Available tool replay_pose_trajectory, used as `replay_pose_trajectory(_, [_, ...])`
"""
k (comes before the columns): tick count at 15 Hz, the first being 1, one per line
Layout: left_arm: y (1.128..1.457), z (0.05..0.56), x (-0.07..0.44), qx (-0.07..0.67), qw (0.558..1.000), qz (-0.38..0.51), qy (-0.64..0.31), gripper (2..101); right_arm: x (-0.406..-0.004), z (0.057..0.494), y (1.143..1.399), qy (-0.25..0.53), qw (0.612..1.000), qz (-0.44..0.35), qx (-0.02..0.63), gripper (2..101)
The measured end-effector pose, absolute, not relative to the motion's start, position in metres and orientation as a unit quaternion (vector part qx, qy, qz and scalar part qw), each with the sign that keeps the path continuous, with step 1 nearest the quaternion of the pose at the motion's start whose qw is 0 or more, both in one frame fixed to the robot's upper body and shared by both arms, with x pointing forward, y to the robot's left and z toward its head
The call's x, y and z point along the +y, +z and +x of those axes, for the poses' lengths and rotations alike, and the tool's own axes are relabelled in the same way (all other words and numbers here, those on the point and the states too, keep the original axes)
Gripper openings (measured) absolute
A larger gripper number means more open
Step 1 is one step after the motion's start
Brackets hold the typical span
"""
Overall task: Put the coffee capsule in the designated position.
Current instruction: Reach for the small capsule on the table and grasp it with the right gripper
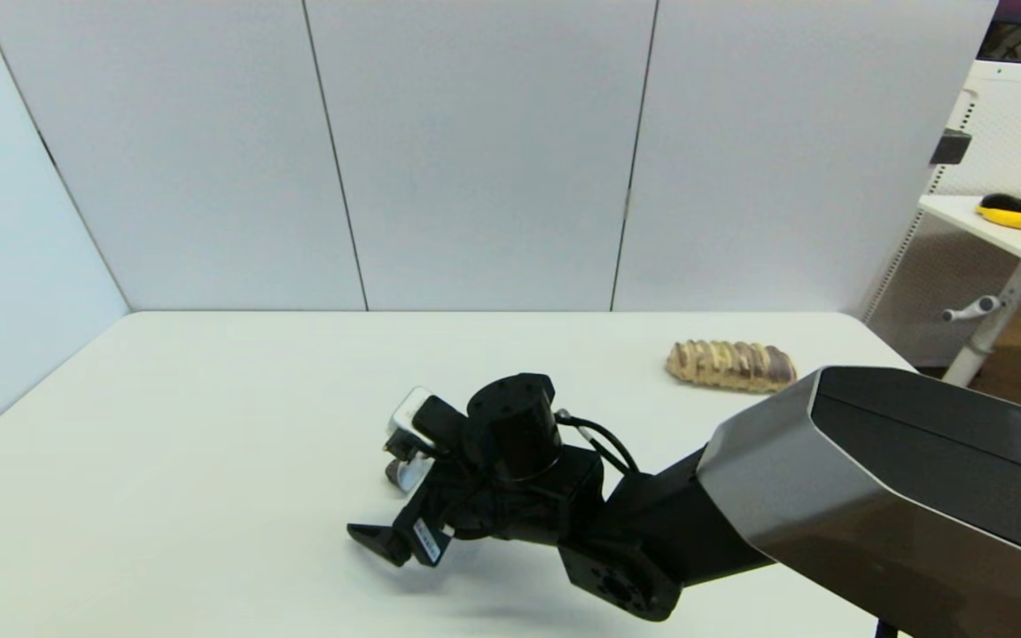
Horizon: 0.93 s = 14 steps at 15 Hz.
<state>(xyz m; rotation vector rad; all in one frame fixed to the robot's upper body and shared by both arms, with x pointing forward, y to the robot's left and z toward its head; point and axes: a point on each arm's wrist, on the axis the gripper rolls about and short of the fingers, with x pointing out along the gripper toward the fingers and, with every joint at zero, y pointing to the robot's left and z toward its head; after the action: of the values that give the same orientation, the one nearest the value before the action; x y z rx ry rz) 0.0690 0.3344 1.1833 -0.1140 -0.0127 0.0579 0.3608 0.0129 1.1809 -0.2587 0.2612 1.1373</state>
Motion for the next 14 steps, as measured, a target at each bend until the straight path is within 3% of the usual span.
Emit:
replay_pose_trajectory(4, [1.1833,0.069,0.3344,-0.006,0.998,-0.057,0.029,97.8,0.0138,0.3618,1.1772,0.535,0.827,-0.122,0.123,97.4])
replay_pose_trajectory(7, [1.1833,0.069,0.3344,-0.006,0.998,-0.057,0.029,97.8,0.0136,0.3624,1.1746,0.535,0.826,-0.123,0.127,68.3])
replay_pose_trajectory(11, [1.1833,0.069,0.3344,-0.006,0.998,-0.057,0.029,97.8,0.0135,0.3626,1.174,0.534,0.826,-0.123,0.127,43.2])
replay_pose_trajectory(12, [1.1833,0.069,0.3344,-0.006,0.998,-0.057,0.029,97.8,0.0135,0.3626,1.174,0.534,0.826,-0.124,0.127,31.2])
replay_pose_trajectory(14, [1.1833,0.069,0.3344,-0.006,0.998,-0.057,0.029,97.8,0.0136,0.3626,1.1738,0.534,0.826,-0.124,0.127,31.3])
